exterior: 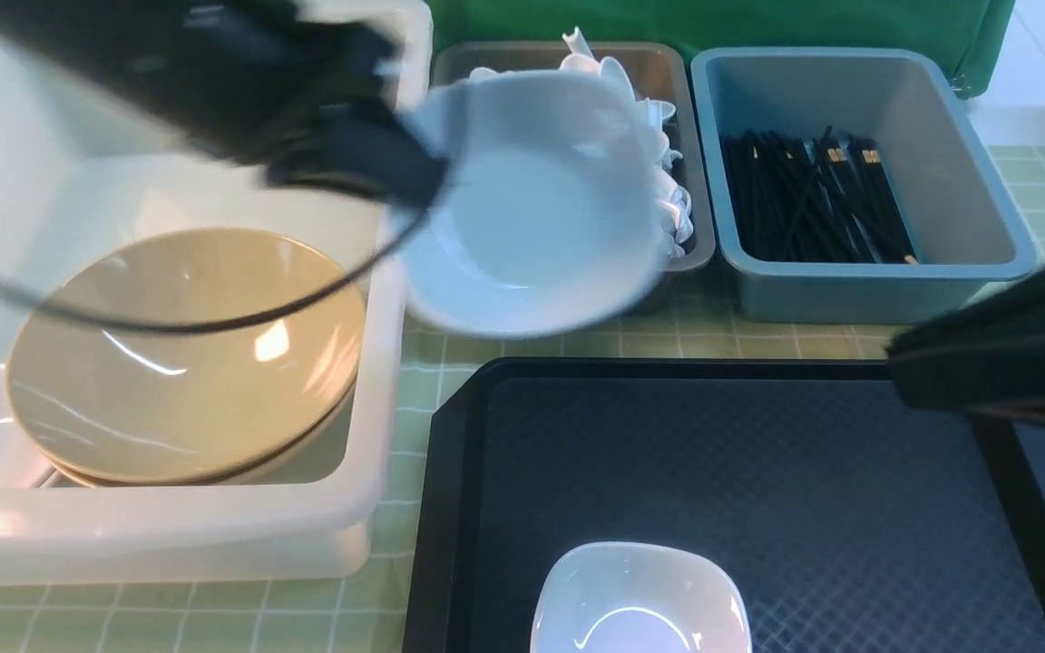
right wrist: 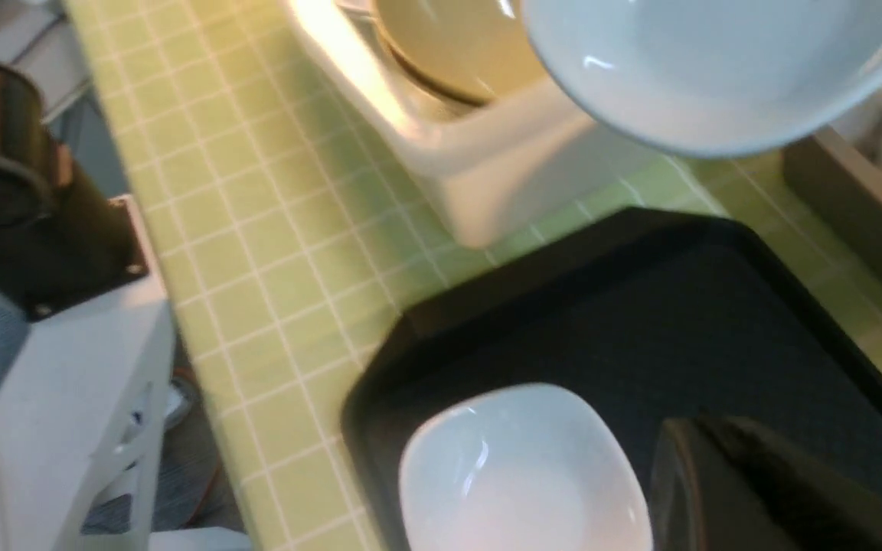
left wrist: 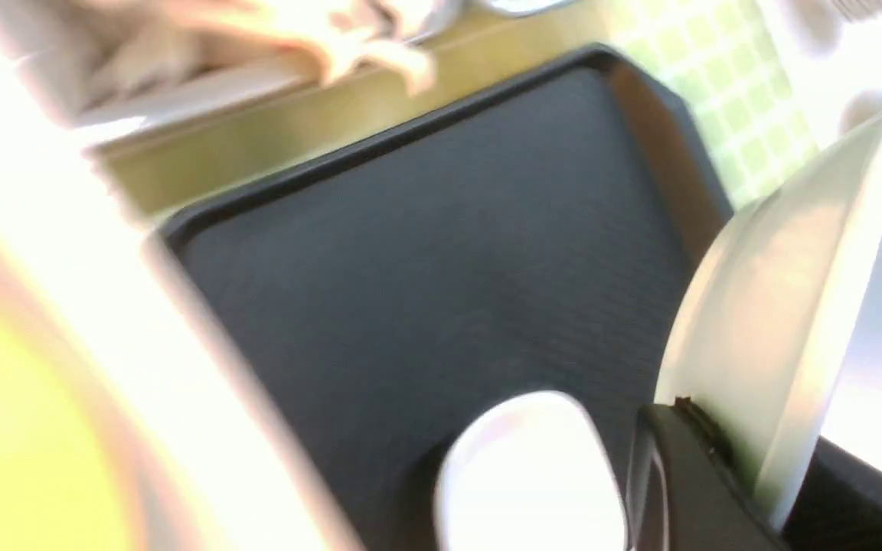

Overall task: On green table put chopsticks spoon bowls plates into blue grey white boxes.
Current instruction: 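Place the white bowl into the white bin with the other dishes with the left gripper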

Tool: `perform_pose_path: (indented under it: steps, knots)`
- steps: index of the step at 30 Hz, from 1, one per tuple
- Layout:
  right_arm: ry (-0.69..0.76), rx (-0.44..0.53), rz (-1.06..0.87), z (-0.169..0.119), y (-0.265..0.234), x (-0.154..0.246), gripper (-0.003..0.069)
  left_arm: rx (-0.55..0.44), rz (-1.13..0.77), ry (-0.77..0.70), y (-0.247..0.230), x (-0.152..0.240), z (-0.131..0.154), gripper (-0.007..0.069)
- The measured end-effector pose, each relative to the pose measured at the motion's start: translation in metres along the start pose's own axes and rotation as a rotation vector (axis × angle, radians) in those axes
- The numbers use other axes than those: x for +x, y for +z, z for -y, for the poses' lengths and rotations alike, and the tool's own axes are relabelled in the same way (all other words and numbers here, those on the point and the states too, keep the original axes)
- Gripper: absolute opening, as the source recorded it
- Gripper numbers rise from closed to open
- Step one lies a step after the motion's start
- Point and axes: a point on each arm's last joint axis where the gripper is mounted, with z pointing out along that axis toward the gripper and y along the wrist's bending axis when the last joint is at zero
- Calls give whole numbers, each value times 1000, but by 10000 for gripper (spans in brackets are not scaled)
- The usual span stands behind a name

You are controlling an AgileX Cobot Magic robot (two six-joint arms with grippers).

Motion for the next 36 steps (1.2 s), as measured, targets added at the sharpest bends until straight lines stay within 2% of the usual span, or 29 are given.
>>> perform_pose_path:
  steps: [7, 9, 10, 15, 23, 27, 36]
  knots:
    - [-98, -167, -55, -9, 40, -29, 22, -219, 171, -293, -68, 61, -56, 15]
    - [-124, -228, -86, -15, 60, -36, 22, -321, 234, -408, -85, 81, -76, 15]
    - [-127, -240, -95, -16, 65, -36, 22, -331, 240, -418, -86, 83, -78, 15]
    - [-168, -353, -174, -30, 108, -43, 22, -593, 336, -604, -114, 104, -119, 15]
    - [-164, -377, -213, -30, 124, -41, 26, -853, 224, -777, -121, 123, -156, 15]
    - [-164, -377, -212, -30, 124, -41, 31, -881, 177, -845, -116, 127, -173, 15]
    - [-164, -377, -212, -30, 124, -41, 43, -825, 86, -928, -94, 130, -207, 19]
